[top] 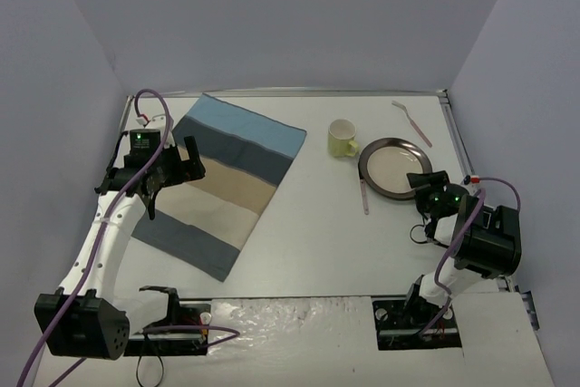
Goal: Set the dinner table for one person
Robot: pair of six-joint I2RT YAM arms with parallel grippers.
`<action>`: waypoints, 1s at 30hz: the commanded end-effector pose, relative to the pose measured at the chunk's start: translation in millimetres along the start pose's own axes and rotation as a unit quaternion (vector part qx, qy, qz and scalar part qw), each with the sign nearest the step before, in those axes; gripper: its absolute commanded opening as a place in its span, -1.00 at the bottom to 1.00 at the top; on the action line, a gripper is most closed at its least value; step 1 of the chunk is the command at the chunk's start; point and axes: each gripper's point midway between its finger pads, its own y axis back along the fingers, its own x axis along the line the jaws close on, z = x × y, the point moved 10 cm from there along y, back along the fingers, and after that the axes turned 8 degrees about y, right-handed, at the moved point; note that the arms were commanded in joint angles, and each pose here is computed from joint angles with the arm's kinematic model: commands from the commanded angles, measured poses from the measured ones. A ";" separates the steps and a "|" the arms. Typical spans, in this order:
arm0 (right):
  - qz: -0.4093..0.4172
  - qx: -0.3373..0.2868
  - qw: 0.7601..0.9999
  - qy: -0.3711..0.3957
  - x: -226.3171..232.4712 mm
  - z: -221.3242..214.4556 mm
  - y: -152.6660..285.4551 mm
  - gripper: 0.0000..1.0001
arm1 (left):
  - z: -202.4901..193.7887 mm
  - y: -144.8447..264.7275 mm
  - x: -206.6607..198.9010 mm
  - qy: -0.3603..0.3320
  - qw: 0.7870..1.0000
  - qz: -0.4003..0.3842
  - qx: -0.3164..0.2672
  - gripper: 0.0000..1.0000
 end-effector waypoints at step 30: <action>0.092 -0.093 0.990 -0.059 89.8 66.4 54.9 -1.00 | 20.2 14.5 -30.1 0.019 0.994 -0.100 -0.035 0.94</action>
